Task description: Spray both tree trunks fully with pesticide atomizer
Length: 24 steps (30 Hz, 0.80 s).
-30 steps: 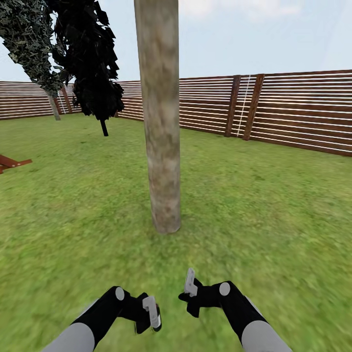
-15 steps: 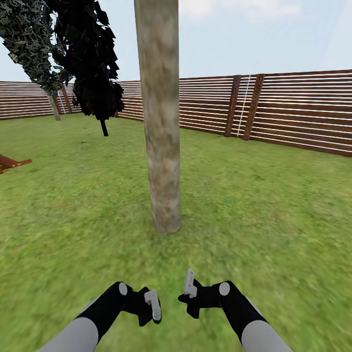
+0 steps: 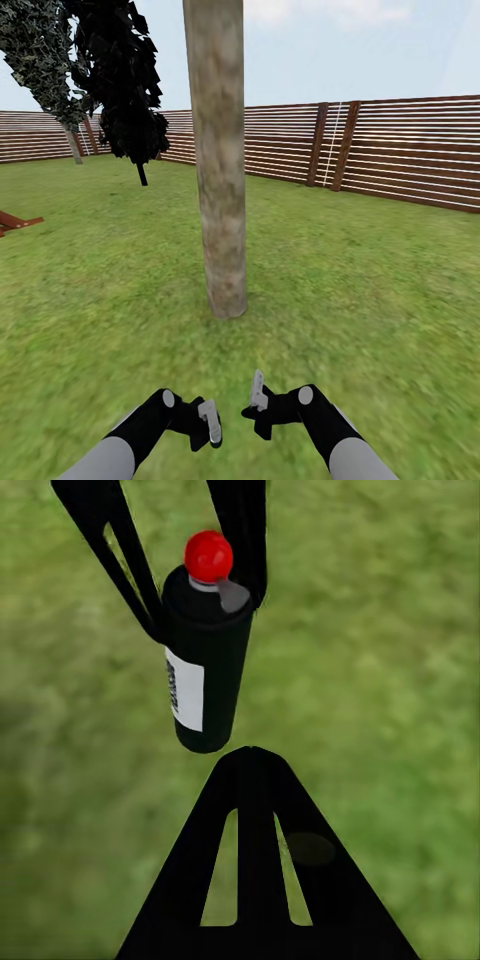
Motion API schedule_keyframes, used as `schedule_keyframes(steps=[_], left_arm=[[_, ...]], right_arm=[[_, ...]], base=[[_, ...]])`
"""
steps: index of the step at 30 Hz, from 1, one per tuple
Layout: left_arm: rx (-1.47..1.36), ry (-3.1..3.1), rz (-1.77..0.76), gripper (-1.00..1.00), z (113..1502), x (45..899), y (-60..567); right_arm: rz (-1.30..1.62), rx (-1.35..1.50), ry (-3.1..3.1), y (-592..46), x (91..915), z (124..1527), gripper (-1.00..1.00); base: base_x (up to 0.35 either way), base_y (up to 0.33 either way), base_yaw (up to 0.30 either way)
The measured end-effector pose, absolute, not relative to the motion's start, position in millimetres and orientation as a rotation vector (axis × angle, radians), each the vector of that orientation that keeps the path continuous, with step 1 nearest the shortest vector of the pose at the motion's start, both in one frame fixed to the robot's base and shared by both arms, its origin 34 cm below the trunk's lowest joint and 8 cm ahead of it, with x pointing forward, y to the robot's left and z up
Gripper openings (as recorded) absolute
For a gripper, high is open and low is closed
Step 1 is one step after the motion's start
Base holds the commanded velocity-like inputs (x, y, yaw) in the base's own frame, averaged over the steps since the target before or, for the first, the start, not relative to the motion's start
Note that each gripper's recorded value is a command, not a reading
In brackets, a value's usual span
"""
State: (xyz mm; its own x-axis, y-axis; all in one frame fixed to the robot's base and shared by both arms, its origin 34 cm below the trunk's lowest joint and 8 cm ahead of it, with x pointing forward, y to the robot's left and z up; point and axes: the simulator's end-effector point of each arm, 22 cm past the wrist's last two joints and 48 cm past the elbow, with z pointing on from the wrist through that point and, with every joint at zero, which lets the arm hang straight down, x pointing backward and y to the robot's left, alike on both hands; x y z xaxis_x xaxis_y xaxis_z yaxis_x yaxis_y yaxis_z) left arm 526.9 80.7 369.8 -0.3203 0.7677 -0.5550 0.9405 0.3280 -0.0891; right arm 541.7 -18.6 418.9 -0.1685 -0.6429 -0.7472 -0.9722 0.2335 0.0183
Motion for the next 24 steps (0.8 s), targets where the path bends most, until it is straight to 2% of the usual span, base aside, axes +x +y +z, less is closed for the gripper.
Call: schedule_keyframes(steps=[7, 24], left_arm=[[1.474, 2.234, -0.527, -1.0, 351.7, 518.2, 88.7], [1.461, 2.149, -0.583, -1.0, 360.4, 517.2, 51.4]], right_arm=[[0.686, -1.511, 1.878, -15.0, 538.5, 418.5, -1.0], [0.684, -1.525, 1.871, -13.8, 537.5, 418.5, -1.0]], base=[[0.0, 0.0, 0.0], [0.0, 0.0, 0.0]])
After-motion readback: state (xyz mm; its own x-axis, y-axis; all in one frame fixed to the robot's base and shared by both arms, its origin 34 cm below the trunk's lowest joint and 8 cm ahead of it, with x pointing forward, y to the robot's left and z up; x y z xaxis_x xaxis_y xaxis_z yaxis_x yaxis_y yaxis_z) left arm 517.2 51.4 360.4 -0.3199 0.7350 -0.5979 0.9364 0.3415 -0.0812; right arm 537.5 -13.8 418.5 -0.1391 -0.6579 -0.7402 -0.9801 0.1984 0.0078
